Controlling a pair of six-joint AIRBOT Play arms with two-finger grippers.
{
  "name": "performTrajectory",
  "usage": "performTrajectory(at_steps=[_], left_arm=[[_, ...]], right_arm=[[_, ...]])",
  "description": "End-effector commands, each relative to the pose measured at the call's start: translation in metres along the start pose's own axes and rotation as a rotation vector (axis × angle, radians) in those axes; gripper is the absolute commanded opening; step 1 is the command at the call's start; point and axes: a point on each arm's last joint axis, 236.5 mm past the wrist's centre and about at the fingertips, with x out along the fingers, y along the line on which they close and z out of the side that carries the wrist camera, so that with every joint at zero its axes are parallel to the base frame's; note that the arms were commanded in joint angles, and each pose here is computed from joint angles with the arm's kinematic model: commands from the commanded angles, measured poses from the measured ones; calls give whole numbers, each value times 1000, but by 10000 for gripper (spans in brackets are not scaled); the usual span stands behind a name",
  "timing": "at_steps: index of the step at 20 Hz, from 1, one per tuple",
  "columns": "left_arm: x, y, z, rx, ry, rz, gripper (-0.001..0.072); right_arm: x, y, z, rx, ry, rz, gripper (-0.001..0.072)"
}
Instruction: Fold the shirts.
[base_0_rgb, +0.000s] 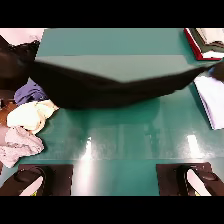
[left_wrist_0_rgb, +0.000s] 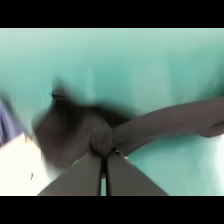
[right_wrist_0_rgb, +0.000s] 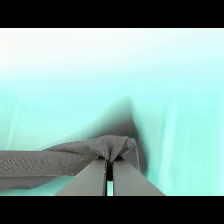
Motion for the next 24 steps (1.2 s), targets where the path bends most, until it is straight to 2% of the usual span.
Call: performTrajectory(at_steps=[1,6,9,11,14,16,21,24], left_arm=[[-100,-23,71,62,-289,-44,26],[-235,-56,119,102,-638,-141,26],[-269,-86,121,120,-709,-273,26],[-261,-96,115,134,-673,-320,26],[-200,-82,102,119,-516,-263,25],[-135,-62,82,96,-357,-198,26],[40,0,0,94,120,-4,25],[129,16,-38,104,314,10,26]], right_arm=[[-111,55,75,-131,-321,21,19],[-223,103,109,-210,-584,34,19],[-254,89,118,-194,-614,-85,18],[-250,63,117,-159,-521,-193,18],[-206,20,103,-89,-261,-303,18],[-154,-7,77,-37,-18,-324,17],[-7,-80,-34,121,591,-331,17],[58,-106,-76,153,728,-316,17]])
